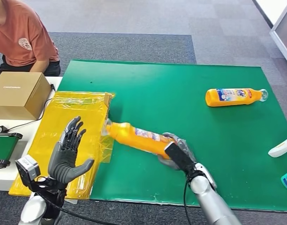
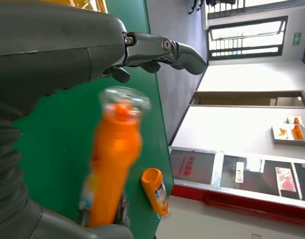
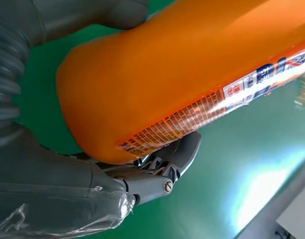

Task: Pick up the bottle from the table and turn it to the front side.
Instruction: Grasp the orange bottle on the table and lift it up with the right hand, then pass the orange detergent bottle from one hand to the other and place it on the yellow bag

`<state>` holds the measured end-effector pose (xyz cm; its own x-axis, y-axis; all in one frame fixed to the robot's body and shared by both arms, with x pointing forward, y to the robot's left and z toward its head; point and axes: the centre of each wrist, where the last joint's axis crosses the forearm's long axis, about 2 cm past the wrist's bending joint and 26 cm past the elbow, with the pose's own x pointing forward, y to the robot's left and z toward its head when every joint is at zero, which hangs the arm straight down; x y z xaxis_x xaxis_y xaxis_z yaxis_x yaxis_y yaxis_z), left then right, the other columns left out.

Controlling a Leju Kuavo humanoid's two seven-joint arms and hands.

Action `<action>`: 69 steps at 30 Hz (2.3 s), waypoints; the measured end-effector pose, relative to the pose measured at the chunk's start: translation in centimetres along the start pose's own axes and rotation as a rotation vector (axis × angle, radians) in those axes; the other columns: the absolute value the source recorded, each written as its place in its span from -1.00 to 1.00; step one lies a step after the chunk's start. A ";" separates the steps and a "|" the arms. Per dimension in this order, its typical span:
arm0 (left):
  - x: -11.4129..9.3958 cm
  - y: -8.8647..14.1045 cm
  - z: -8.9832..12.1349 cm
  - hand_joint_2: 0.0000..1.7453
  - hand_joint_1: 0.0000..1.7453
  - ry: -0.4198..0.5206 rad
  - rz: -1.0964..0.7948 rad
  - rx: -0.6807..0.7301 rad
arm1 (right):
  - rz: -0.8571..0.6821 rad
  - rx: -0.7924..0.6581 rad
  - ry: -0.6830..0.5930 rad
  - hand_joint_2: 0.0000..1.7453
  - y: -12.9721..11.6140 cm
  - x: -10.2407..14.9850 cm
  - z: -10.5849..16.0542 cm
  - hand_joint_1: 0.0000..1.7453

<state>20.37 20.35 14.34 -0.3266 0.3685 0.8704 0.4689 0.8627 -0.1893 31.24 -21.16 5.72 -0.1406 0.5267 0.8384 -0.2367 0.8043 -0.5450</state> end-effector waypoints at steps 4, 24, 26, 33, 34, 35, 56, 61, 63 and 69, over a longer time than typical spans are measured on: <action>0.0 0.0 0.2 1.00 -1.00 -0.006 0.004 0.013 | -0.185 -0.079 -0.054 1.00 -1.8 1.3 -0.2 1.00; 0.2 0.2 0.2 1.00 -1.00 -0.023 0.054 0.033 | -0.334 -0.119 -0.156 1.00 -3.0 3.1 0.1 1.00; 0.2 0.3 0.1 1.00 -1.00 -0.014 0.144 0.052 | -0.349 -0.121 -0.187 1.00 -2.6 3.5 0.3 1.00; -0.8 0.3 -1.8 1.00 -1.00 0.058 0.450 0.009 | -0.170 -0.083 -0.308 1.00 0.8 6.2 0.3 1.00; -0.9 0.2 -2.1 1.00 -1.00 0.062 0.458 0.001 | -0.172 -0.073 -0.324 1.00 1.3 6.5 0.3 1.00; -1.0 0.1 -2.4 1.00 -1.00 0.064 0.462 -0.007 | -0.177 -0.065 -0.337 1.00 1.7 6.8 0.3 1.00; -1.6 -0.9 -3.7 1.00 -1.00 0.094 0.473 -0.095 | -0.092 -0.018 -0.419 1.00 4.4 8.2 1.1 1.00; -1.7 -1.3 -4.1 1.00 -1.00 0.125 0.453 -0.147 | -0.017 0.002 -0.443 1.00 5.1 9.0 1.1 1.00; -1.8 -1.2 -4.4 1.00 -1.00 0.141 0.425 -0.178 | -0.001 0.010 -0.441 1.00 5.2 9.2 1.0 1.00; -2.0 -0.7 -5.6 1.00 -1.00 0.185 0.304 -0.309 | 0.033 0.037 -0.424 1.00 5.4 9.2 0.3 1.00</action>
<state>25.33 17.10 15.29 0.0019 0.4965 0.8680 0.7523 0.5712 -0.3283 28.33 -12.06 10.49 -0.5295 0.3859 0.7555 -0.2588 0.7746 -0.5771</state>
